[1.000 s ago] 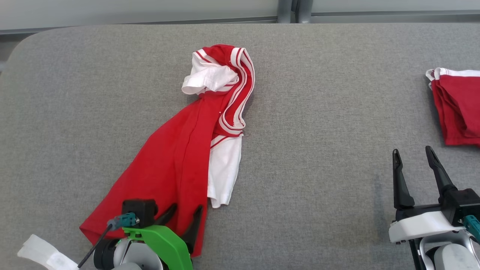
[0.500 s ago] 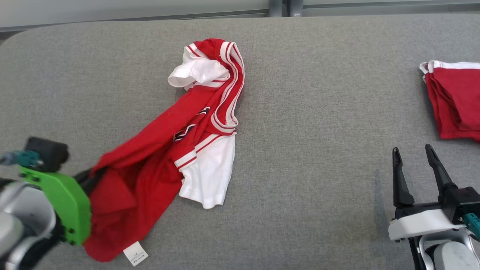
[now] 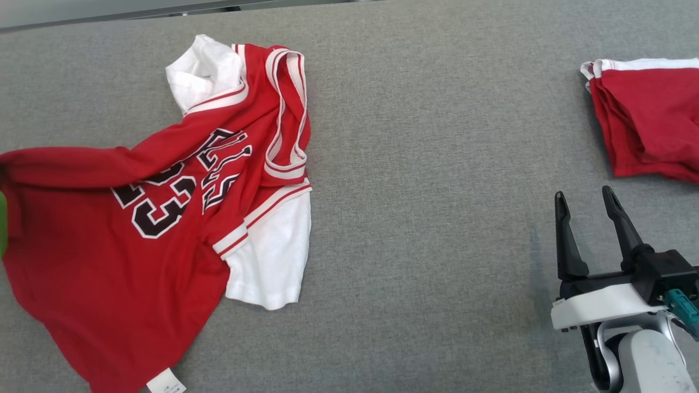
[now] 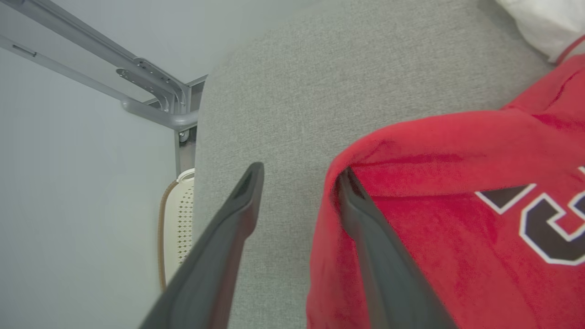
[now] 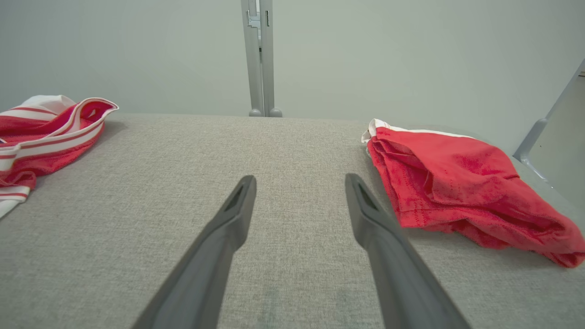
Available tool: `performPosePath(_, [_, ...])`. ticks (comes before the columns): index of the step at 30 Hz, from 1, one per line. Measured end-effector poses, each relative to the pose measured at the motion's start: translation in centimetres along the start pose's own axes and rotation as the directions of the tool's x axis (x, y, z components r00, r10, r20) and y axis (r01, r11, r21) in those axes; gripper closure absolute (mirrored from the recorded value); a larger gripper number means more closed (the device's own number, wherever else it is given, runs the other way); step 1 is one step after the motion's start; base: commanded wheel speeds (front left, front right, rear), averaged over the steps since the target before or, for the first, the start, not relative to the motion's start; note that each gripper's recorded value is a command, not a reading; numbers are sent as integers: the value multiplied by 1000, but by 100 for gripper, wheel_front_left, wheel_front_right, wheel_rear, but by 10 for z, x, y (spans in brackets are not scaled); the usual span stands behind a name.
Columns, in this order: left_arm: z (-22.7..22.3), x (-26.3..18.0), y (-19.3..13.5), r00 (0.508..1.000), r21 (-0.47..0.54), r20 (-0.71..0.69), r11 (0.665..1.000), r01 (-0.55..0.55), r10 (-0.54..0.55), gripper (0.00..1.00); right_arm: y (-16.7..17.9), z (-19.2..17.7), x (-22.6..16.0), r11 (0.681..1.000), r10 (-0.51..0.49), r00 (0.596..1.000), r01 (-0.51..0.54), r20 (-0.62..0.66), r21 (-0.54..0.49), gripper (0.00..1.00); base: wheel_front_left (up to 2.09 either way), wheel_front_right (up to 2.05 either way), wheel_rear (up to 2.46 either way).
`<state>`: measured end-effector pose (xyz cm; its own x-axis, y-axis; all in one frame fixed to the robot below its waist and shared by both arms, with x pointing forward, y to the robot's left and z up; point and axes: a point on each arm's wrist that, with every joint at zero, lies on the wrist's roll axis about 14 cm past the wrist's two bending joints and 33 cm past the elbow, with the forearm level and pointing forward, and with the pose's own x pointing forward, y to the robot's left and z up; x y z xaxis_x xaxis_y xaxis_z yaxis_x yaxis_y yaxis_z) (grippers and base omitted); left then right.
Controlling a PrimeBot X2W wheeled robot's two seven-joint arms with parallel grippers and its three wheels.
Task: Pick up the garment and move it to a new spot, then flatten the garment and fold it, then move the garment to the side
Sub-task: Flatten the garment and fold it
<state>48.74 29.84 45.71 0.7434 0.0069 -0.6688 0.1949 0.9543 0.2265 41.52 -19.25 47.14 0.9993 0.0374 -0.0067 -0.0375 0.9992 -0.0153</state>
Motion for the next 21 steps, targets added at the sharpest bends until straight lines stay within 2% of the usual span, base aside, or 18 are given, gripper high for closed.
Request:
performPosePath(2, [5, 8, 14, 995, 35, 39, 995, -96, 95, 0, -8, -1, -4, 1000, -25, 1000, 25, -7, 2, 0, 0, 0, 0])
performPosePath(4, [33, 14, 4, 982, -18, 153, 993, -113, 114, 0, -21, -3, -11, 998, -65, 998, 65, -15, 0, 0, 0, 0, 0])
performPosePath(7, [68, 16, -59, 958, -59, 286, 998, 34, -15, 0, -36, -9, -26, 994, -111, 993, 111, -42, -10, 0, 0, 0, 0])
performPosePath(13, [77, 0, -151, 921, -61, 327, 967, 246, -213, 0, -34, -4, -26, 994, -106, 994, 106, -29, -8, 0, 0, 0, 0])
performPosePath(17, [57, -13, -219, 882, -62, 259, 905, 421, -393, 0, -35, -3, -25, 994, -106, 994, 106, -23, -9, 0, 0, 0, 0])
performPosePath(21, [33, -13, -245, 874, -24, 163, 883, 468, -458, 0, -36, -3, -24, 994, -109, 994, 109, -23, -10, 0, 0, 0, 0])
